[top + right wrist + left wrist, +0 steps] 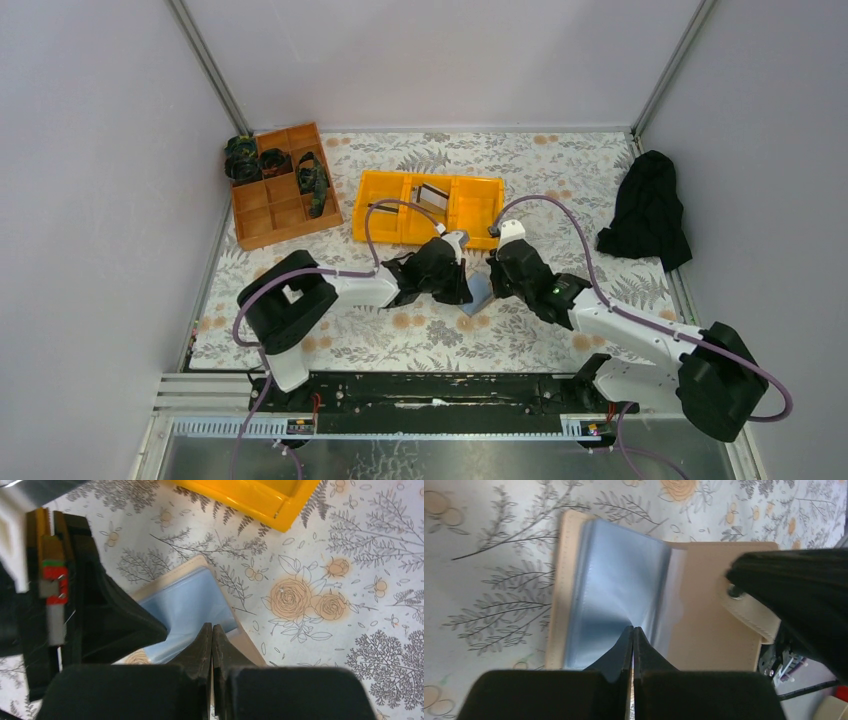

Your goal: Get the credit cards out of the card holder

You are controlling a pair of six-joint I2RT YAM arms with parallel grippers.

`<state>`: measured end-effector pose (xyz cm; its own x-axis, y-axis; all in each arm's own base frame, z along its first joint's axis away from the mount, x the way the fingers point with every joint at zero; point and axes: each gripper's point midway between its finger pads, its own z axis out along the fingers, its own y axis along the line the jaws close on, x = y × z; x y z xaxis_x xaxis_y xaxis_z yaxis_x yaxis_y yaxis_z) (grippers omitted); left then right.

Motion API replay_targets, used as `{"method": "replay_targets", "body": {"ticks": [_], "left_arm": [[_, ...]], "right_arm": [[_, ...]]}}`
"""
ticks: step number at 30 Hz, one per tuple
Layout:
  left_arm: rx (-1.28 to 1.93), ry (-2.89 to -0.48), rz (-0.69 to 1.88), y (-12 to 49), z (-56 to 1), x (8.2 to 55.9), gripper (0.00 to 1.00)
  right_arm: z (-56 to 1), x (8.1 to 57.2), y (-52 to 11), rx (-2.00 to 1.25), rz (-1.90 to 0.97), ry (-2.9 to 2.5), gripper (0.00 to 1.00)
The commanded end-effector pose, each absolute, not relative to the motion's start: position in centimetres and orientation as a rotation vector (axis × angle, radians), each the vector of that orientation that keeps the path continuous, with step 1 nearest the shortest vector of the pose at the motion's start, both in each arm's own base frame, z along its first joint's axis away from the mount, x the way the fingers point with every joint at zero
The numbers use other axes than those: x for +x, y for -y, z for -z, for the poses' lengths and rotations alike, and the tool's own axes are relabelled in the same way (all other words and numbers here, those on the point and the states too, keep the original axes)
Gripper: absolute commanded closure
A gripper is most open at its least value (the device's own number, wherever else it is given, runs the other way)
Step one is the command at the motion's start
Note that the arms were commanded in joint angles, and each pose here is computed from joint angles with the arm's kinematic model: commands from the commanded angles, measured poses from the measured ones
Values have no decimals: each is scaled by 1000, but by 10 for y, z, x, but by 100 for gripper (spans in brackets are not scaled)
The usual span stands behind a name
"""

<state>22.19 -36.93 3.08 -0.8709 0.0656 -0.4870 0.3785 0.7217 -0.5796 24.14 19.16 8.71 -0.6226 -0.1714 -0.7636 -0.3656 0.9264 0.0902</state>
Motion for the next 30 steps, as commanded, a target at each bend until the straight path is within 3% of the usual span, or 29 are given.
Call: {"method": "replay_targets", "body": {"ticks": [1, 24, 25, 26, 28, 30], "left_arm": [[397, -2396, 1097, 399, -54, 221, 100], [355, -2465, 1041, 399, -24, 224, 100], [351, -2468, 1035, 398, -24, 224, 100], [344, -2469, 1030, 397, -23, 225, 100], [329, -2471, 1025, 395, -21, 226, 100], [315, -2461, 1024, 393, -22, 227, 100]], "right_arm": [[-93, 258, -182, -269, -208, -2242, 100], [-30, 232, -184, -284, -194, -2496, 100], [-29, 233, -184, -287, -194, -2495, 94], [-29, 233, -184, -287, -191, -2497, 82], [-29, 235, -183, -284, -178, -2493, 49], [-32, 238, -183, -276, -171, -2482, 30]]}}
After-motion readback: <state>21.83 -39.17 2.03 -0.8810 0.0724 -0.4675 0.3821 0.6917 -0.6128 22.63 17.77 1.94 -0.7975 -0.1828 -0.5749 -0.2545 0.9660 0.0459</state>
